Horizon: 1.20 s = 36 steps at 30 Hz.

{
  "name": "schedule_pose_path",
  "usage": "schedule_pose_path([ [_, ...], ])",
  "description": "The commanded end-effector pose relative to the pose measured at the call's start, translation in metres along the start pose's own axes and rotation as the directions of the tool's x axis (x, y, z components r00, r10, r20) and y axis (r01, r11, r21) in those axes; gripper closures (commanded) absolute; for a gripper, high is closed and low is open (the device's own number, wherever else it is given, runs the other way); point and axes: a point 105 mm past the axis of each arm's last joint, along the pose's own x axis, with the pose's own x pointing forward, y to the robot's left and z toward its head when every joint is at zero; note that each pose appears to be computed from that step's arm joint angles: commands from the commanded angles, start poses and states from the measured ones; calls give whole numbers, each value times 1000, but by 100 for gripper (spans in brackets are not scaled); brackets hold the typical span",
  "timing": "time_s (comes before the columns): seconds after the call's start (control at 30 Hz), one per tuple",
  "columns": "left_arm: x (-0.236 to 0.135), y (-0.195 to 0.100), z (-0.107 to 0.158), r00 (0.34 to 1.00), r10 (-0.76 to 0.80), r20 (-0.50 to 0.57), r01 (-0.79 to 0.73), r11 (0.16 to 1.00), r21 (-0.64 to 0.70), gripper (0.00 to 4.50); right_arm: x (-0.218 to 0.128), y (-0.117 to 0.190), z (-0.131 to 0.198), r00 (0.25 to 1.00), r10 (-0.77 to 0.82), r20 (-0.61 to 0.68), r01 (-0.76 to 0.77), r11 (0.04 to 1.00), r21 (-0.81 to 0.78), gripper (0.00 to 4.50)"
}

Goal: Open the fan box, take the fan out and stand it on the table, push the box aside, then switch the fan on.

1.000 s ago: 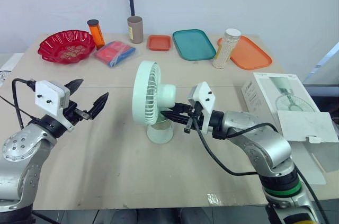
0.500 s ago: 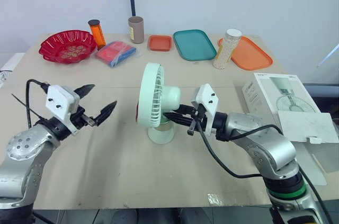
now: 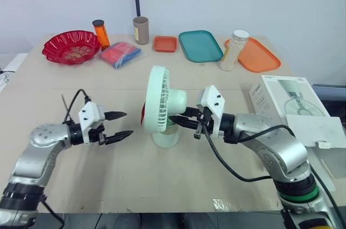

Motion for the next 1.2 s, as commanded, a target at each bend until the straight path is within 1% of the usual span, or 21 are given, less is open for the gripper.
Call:
schedule_pose_path([
  [0.03,12,1,5,999,-43,19,43,999,30,169,-10,-3,-18,996,-18,-89,22,999,38,358],
  [0.13,22,-1,12,995,-87,42,86,996,36,169,-14,-5,-20,994,-25,-103,29,999,39,358],
  [0.3,29,-2,11,991,-129,49,127,991,35,169,-15,-5,-19,994,-26,-111,31,999,43,358],
  [0.33,31,-3,11,989,-140,50,138,990,38,220,-15,-5,-19,993,-27,-113,32,999,44,358],
  [0.37,32,-3,11,988,-148,50,146,988,41,242,-15,-5,-19,993,-27,-113,32,999,44,358],
  [0.4,33,-3,11,988,-149,52,147,988,41,276,-16,-5,-18,993,-26,-113,31,999,44,358],
  [0.43,34,-3,11,987,-150,54,147,988,41,296,-16,-5,-17,993,-25,-113,30,999,43,358],
  [0.47,34,-3,12,987,-150,55,148,988,40,347,-16,-5,-17,993,-25,-113,30,999,44,358],
  [0.5,35,-3,12,987,-151,56,149,988,40,371,-16,-5,-16,993,-25,-113,30,999,45,358],
  [0.53,35,-3,12,987,-153,57,150,988,42,419,-16,-5,-16,993,-24,-113,30,999,45,358],
  [0.57,35,-2,11,988,-146,53,144,988,47,446,-16,-6,-15,993,-24,-112,29,999,45,358],
  [0.93,40,-1,14,990,-122,71,118,992,53,446,-7,-6,-1,997,-4,-82,8,999,40,358],
  [1.2,47,0,10,990,-130,46,128,990,59,446,-3,-5,3,997,18,-76,-15,999,35,358],
])
